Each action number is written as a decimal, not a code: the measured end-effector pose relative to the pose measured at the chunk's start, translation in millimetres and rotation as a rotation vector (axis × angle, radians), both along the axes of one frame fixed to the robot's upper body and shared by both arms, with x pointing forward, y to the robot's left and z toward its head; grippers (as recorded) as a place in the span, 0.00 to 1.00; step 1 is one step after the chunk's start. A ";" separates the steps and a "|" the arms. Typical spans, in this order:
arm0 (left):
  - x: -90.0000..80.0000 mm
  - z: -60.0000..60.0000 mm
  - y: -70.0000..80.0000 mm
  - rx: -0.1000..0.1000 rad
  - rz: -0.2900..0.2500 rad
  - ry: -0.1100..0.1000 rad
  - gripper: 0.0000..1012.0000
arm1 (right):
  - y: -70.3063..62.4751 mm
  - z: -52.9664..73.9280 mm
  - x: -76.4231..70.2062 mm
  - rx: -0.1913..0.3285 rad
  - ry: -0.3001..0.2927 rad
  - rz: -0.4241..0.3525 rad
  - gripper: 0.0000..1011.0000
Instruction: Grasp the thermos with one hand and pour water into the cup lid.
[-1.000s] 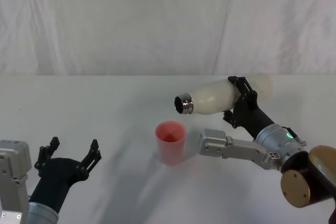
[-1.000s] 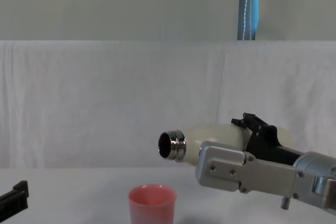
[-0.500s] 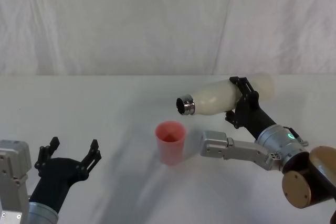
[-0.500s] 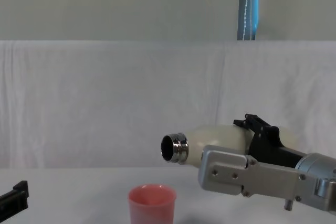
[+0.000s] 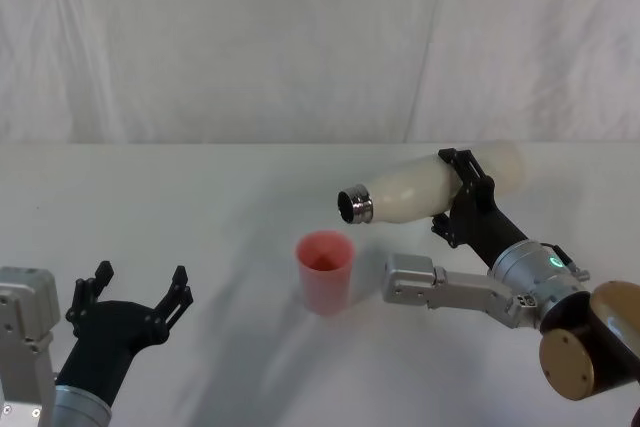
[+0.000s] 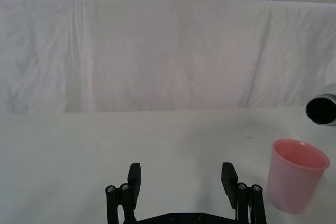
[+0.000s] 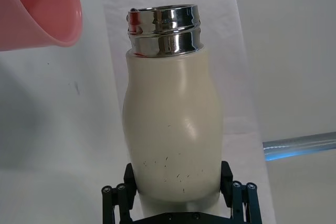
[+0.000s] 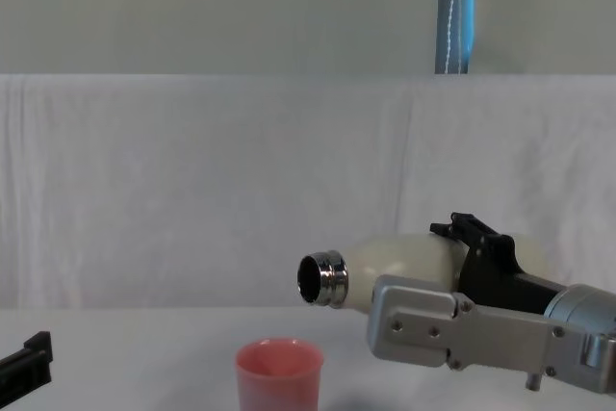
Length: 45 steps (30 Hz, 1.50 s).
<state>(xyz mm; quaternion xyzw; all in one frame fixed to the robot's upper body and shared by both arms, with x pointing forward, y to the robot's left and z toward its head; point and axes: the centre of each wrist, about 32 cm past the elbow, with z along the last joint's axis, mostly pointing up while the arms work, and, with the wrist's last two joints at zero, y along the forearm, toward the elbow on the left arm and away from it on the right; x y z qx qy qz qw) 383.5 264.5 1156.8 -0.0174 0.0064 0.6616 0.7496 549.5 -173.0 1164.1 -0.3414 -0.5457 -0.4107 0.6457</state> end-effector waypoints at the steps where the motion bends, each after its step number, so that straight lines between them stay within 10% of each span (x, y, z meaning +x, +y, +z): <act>1: 0.0 0.0 0.0 0.000 0.000 0.000 0.99 | 0.0 0.1 0.0 0.000 0.000 0.000 0.95; 45: 0.0 0.0 0.0 0.000 0.000 0.000 0.99 | 0.3 1.1 2.6 -0.016 -0.008 -0.004 0.95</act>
